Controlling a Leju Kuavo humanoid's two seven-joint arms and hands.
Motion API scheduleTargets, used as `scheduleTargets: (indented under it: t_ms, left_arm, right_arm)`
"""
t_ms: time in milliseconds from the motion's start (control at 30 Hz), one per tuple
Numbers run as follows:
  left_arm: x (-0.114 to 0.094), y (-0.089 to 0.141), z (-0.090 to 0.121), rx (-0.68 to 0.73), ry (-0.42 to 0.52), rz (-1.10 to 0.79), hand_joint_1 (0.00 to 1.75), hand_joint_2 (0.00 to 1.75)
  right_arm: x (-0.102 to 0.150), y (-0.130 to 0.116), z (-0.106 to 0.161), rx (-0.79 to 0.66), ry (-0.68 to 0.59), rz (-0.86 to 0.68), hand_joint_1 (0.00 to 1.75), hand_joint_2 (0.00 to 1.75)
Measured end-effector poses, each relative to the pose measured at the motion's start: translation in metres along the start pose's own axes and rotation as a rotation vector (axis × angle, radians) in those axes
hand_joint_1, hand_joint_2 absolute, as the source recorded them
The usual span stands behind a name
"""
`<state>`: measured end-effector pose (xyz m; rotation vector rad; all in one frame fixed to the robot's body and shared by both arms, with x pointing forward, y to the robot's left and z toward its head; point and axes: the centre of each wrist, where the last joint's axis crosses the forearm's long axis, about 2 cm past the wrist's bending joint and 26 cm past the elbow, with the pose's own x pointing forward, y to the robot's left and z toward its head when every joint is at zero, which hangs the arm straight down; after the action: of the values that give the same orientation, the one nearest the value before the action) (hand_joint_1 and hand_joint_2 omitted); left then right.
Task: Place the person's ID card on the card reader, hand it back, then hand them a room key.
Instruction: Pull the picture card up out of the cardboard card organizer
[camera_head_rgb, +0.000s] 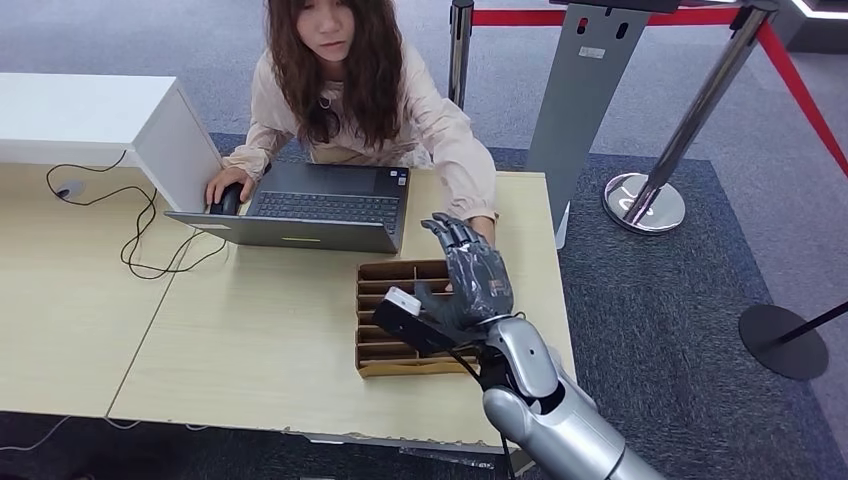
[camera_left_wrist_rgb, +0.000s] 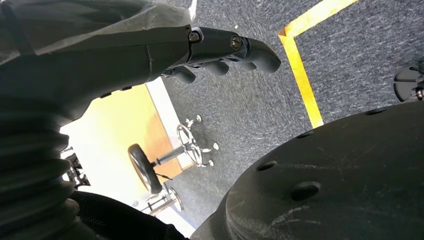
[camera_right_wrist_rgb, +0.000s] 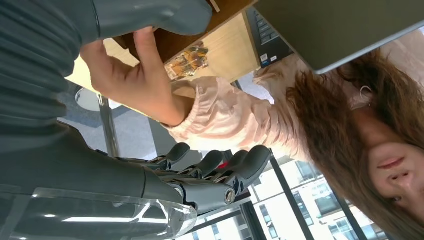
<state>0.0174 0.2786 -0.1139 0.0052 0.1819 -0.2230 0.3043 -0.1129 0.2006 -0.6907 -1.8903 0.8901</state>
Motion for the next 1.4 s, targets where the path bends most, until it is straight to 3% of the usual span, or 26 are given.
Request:
scheduleTargets:
  t_ms: [667,900,1400]
  left_arm:
    - [-0.001,0.0,0.0,0.0,0.001,0.007,0.0,0.0]
    - [-0.001,0.0,0.0,-0.002,0.002,0.013,0.0,0.0]
    - [-0.002,-0.001,-0.001,-0.003,-0.004,0.016,0.0,0.0]
  right_arm:
    - [0.0,0.006,0.007,0.022,-0.003,-0.009,0.43,1.75]
    - [-0.002,0.01,0.009,0.027,-0.004,0.012,0.66,1.75]
    - [-0.009,0.025,0.014,0.07,0.007,0.038,0.68,1.75]
